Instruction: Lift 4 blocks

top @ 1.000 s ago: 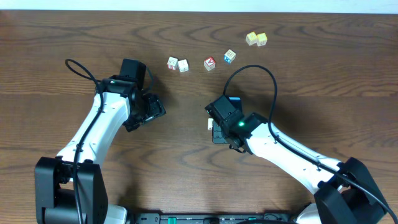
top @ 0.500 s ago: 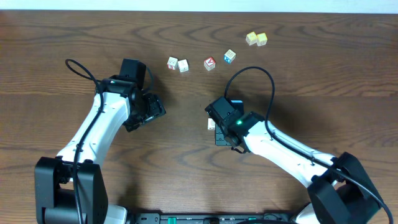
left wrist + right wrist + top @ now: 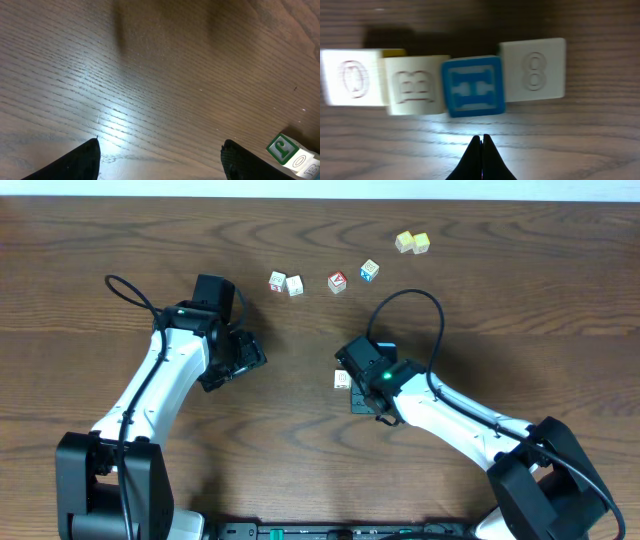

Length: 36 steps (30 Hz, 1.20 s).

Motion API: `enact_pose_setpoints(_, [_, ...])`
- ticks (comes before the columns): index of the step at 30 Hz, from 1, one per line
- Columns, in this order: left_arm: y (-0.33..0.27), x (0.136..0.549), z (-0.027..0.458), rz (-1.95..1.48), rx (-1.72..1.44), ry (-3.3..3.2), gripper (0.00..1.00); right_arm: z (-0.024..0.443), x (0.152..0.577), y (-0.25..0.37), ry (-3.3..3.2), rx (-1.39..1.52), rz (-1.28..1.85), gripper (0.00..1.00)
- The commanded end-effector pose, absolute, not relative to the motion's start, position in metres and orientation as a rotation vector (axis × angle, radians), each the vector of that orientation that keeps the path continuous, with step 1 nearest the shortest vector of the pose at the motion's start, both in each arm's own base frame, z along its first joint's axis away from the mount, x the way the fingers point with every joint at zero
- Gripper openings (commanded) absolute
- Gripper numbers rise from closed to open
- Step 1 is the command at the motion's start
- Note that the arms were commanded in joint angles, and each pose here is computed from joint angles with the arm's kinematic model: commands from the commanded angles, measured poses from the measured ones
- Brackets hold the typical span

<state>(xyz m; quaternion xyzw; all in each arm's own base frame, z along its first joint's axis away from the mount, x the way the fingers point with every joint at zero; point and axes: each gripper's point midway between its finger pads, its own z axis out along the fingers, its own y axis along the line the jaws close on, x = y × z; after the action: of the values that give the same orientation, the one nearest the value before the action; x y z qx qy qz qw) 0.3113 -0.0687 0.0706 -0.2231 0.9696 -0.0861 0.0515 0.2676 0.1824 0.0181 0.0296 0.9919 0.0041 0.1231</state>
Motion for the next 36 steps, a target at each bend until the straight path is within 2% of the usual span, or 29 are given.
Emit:
enact_pose_setpoints(1, [-0.066,0.311,0.070,-0.244,-0.690,2.946,0.78,0.011,0.267,0.173,2.914,0.143,0.003,0.01])
enact_pose_setpoints(36, [-0.066,0.311,0.070,-0.244,-0.690,2.945,0.78,-0.001,0.266,0.182,2.956,0.054,0.059,0.01])
